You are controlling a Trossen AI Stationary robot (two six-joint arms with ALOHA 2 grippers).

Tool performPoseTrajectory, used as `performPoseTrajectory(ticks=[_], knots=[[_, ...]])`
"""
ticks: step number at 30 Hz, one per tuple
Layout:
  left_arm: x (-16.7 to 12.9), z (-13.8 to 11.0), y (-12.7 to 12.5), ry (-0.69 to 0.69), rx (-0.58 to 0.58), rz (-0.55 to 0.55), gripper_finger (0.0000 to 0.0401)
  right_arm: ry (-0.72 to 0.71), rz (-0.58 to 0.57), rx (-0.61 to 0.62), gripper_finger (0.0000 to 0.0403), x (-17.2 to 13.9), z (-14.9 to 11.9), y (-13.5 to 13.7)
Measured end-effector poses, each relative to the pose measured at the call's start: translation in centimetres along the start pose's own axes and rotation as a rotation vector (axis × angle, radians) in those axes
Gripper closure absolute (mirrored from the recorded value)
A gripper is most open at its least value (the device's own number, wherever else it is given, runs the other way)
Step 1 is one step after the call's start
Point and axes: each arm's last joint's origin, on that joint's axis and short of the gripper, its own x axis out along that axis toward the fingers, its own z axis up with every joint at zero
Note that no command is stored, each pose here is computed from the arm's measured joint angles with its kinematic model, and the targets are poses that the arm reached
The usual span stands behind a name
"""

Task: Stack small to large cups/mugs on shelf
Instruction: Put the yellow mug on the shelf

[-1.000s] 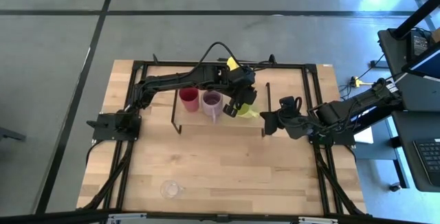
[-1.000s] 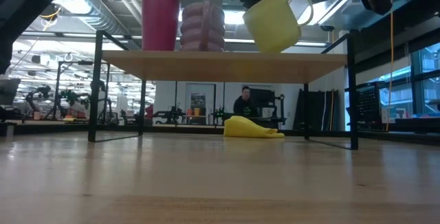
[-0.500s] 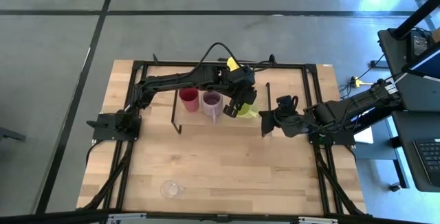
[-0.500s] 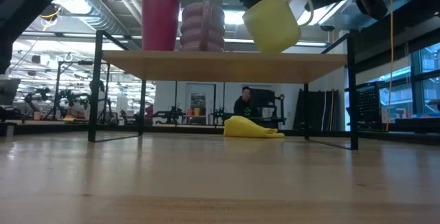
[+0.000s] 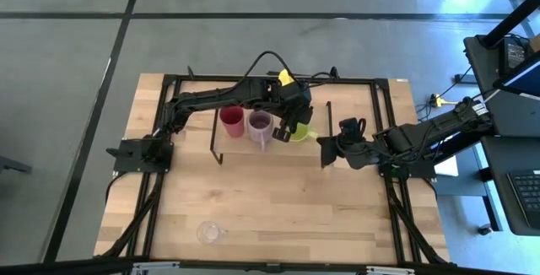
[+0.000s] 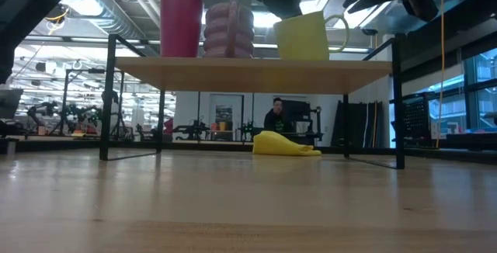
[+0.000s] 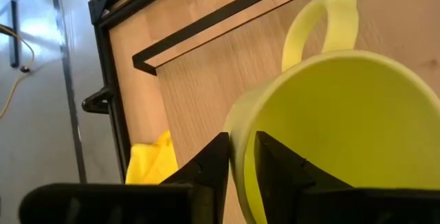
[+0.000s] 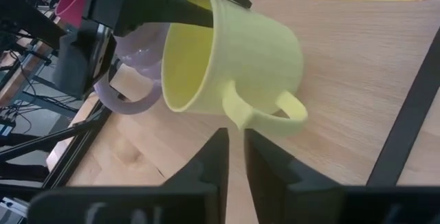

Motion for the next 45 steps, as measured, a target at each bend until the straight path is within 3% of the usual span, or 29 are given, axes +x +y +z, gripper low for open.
performPoseTrajectory(ticks=[10,16,23,45], knots=[[0.0,-0.1,0.0,0.003,-0.004,-0.011,0.0336,-0.006,0.015,0.017,0.0346,0.2,-0.1,0.3],[0.0,-0.9,-0.1,0.067,-0.014,-0.054,0.0359,0.000,0.013,0.013,0.0346,0.7,-0.5,0.5],[-0.1,-0.7,0.0,0.050,-0.015,-0.042,0.0376,0.015,0.008,0.007,0.0346,1.2,-0.9,0.7],[-0.3,-0.6,-0.6,0.080,-0.003,-0.032,0.0331,0.014,0.008,0.008,0.0344,1.2,-0.9,0.8]])
